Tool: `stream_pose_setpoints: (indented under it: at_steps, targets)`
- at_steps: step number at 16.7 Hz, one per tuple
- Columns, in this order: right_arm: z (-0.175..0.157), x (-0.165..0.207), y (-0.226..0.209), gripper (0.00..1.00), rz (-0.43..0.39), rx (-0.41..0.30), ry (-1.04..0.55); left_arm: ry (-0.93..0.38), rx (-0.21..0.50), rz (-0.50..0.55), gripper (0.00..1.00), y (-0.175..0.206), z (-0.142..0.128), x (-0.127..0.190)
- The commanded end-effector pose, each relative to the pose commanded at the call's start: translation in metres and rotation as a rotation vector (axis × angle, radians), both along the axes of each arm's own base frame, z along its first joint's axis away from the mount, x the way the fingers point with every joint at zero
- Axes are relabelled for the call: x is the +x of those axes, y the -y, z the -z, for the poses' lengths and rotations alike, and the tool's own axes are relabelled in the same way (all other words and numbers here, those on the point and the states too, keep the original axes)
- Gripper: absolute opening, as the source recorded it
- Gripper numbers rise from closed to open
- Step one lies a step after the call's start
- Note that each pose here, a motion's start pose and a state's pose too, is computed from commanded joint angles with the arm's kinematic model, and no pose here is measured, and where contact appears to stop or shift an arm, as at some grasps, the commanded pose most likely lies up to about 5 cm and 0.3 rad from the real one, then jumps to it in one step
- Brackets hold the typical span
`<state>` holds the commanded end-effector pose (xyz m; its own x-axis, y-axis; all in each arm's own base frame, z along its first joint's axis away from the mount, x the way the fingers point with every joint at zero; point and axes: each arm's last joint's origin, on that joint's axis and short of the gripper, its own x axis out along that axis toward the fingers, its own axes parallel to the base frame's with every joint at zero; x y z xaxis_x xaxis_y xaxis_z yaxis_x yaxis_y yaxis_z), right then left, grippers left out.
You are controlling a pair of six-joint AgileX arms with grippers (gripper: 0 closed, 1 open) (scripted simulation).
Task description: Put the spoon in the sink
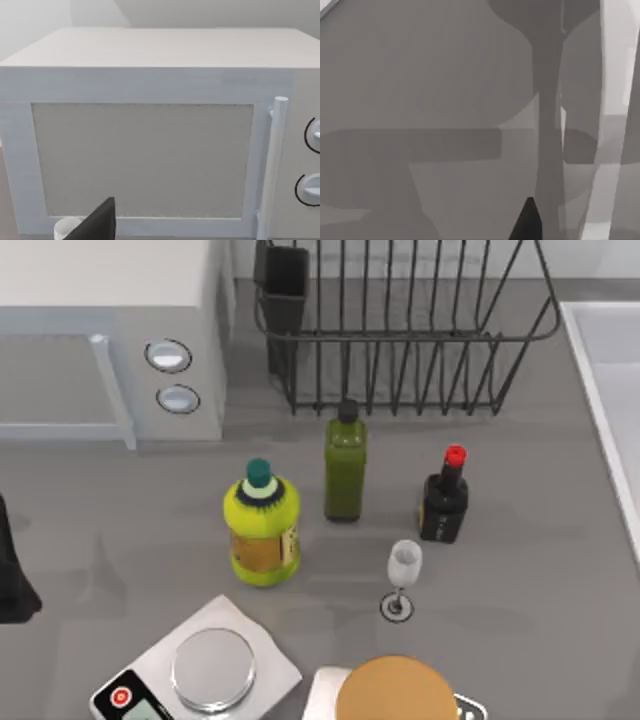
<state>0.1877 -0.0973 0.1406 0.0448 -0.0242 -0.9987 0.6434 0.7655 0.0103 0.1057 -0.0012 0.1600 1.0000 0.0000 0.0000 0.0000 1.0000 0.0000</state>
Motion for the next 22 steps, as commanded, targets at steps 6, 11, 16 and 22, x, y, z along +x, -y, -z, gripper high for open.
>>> stream_pose_setpoints:
  at_steps: [6, 11, 16, 22]
  targets:
    - [-0.062, -0.005, -0.002, 0.00, 0.001, 0.012, -0.022, 0.000, 0.000, 0.000, 1.00, 0.000, 0.000, 0.000]
    - [-0.074, -0.007, -0.004, 0.00, -0.001, 0.004, -0.007, 0.000, 0.000, 0.000, 1.00, 0.000, 0.000, 0.000]
    - [-0.078, 0.006, 0.000, 0.00, 0.008, 0.012, -0.028, 0.000, 0.000, 0.000, 1.00, 0.000, 0.000, 0.000]
    - [-0.103, 0.089, 0.018, 0.00, 0.018, 0.020, -0.100, 0.000, 0.000, 0.000, 1.00, 0.000, 0.000, 0.000]
